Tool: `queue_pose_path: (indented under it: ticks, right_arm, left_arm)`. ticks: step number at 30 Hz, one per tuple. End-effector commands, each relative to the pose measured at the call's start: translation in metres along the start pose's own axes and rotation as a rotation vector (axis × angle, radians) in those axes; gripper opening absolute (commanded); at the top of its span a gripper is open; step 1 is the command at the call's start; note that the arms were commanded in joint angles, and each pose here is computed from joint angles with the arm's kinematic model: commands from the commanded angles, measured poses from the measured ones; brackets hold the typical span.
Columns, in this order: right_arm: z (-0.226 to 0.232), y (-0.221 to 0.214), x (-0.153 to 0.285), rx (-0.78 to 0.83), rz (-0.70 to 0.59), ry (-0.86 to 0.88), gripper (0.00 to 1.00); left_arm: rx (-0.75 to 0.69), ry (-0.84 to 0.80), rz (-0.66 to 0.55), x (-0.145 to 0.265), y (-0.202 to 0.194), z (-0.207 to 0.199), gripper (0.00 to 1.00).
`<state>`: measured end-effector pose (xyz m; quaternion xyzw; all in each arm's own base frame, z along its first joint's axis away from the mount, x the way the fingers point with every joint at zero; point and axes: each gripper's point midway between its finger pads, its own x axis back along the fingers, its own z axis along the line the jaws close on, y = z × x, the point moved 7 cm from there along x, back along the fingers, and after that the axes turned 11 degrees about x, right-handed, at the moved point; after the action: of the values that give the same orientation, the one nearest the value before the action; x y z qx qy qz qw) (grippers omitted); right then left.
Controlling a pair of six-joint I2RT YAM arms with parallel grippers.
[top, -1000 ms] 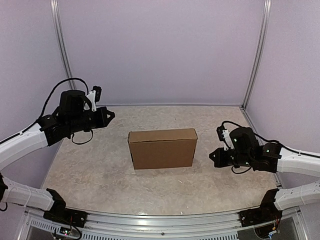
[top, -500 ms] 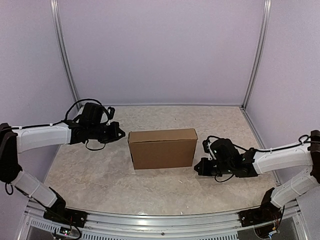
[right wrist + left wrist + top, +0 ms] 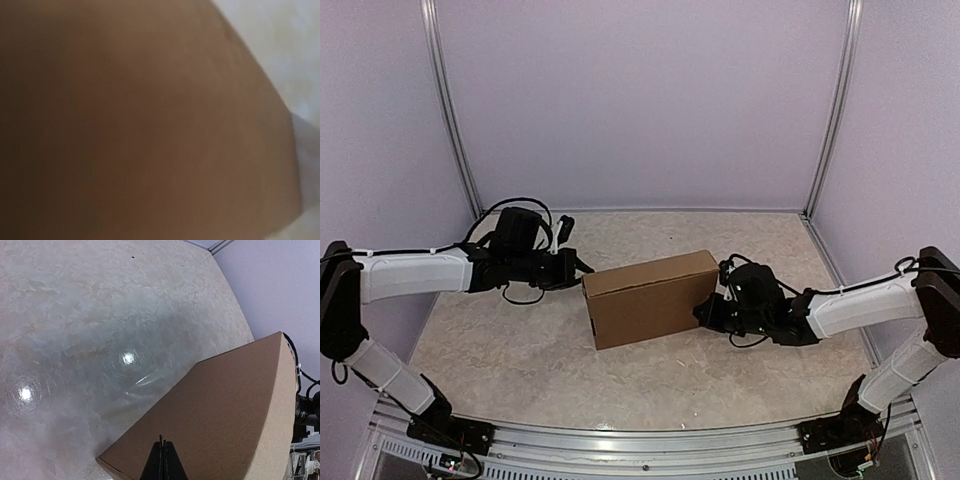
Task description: Fold the paper box
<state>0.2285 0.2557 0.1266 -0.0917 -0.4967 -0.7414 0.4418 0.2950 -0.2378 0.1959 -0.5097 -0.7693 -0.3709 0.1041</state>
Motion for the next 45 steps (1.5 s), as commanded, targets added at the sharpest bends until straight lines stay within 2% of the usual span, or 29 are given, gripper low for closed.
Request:
queue_pose_path:
  ticks: [1,6,10,18,27,34,40,45]
  right_arm:
    - [0.002,0.032,-0.008,-0.012,-0.113,-0.010,0.00]
    - [-0.008,0.051,-0.024,-0.017,-0.152,-0.027,0.00]
    - [-0.018,0.054,-0.027,-0.016,-0.152,-0.053,0.00]
    - [-0.024,0.025,-0.035,-0.100,-0.075,0.039,0.00]
    - [-0.022,-0.001,-0.047,-0.157,-0.015,0.108,0.00]
    - [-0.023,-0.006,-0.051,-0.158,0.000,0.116,0.00]
    - [-0.024,-0.011,-0.054,-0.177,0.005,0.123,0.00]
    - [-0.014,-0.013,-0.060,-0.183,0.003,0.141,0.00]
  left_arm:
    - [-0.076,-0.078,0.019,0.015,-0.016,-0.016,0.00]
    - [-0.148,-0.146,0.041,0.027,-0.035,-0.038,0.00]
    - [-0.189,-0.294,0.032,0.025,-0.042,-0.073,0.00]
    - [-0.189,-0.355,0.115,-0.008,-0.047,-0.090,0.00]
    - [-0.207,-0.398,0.136,-0.016,-0.042,-0.106,0.00]
    - [-0.211,-0.288,0.015,0.012,-0.001,-0.107,0.00]
    - [-0.181,-0.064,-0.111,0.021,0.031,-0.074,0.00]
    - [-0.105,-0.027,-0.030,-0.009,0.034,-0.052,0.00]
